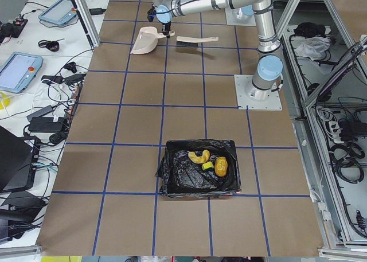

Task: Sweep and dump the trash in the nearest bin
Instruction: 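Lower the dustpan onto the table above the brush with the left gripper and release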

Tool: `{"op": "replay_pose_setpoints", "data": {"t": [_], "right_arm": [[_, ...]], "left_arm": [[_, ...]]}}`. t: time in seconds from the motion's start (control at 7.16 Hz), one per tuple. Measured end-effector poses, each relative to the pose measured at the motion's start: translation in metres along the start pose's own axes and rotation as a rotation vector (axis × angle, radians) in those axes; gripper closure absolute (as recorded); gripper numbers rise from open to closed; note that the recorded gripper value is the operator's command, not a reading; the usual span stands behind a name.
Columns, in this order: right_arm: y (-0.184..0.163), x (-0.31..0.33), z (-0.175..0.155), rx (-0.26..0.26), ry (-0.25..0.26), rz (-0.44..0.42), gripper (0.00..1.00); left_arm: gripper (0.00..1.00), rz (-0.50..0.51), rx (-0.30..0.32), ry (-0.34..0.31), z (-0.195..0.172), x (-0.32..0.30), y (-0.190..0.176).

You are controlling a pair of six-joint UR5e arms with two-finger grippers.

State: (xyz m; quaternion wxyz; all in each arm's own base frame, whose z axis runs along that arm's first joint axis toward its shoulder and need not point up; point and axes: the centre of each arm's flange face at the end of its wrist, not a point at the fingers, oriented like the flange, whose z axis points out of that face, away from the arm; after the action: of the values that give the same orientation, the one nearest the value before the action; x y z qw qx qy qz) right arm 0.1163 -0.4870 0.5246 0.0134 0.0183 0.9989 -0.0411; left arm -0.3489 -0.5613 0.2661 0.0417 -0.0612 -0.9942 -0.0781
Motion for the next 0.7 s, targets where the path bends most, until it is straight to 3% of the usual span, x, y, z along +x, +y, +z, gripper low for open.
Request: {"op": "replay_pose_setpoints", "data": {"t": [0.28, 0.42, 0.56, 0.7], "right_arm": [[-0.003, -0.001, 0.01, -0.022, -0.001, -0.003, 0.0], [-0.006, -0.002, 0.017, -0.035, -0.001, -0.004, 0.0], [-0.009, -0.002, 0.022, -0.043, -0.001, -0.005, 0.0], [-0.01, -0.003, 0.024, -0.045, -0.001, -0.006, 0.0]], "left_arm": [[1.0, -0.039, -0.012, 0.026, 0.002, 0.003, 0.002], [0.94, -0.037, -0.02, 0.027, 0.006, 0.005, 0.005], [0.62, -0.031, -0.027, 0.024, 0.012, 0.008, 0.009], [0.19, -0.029, -0.032, 0.023, 0.016, 0.01, 0.011]]}}
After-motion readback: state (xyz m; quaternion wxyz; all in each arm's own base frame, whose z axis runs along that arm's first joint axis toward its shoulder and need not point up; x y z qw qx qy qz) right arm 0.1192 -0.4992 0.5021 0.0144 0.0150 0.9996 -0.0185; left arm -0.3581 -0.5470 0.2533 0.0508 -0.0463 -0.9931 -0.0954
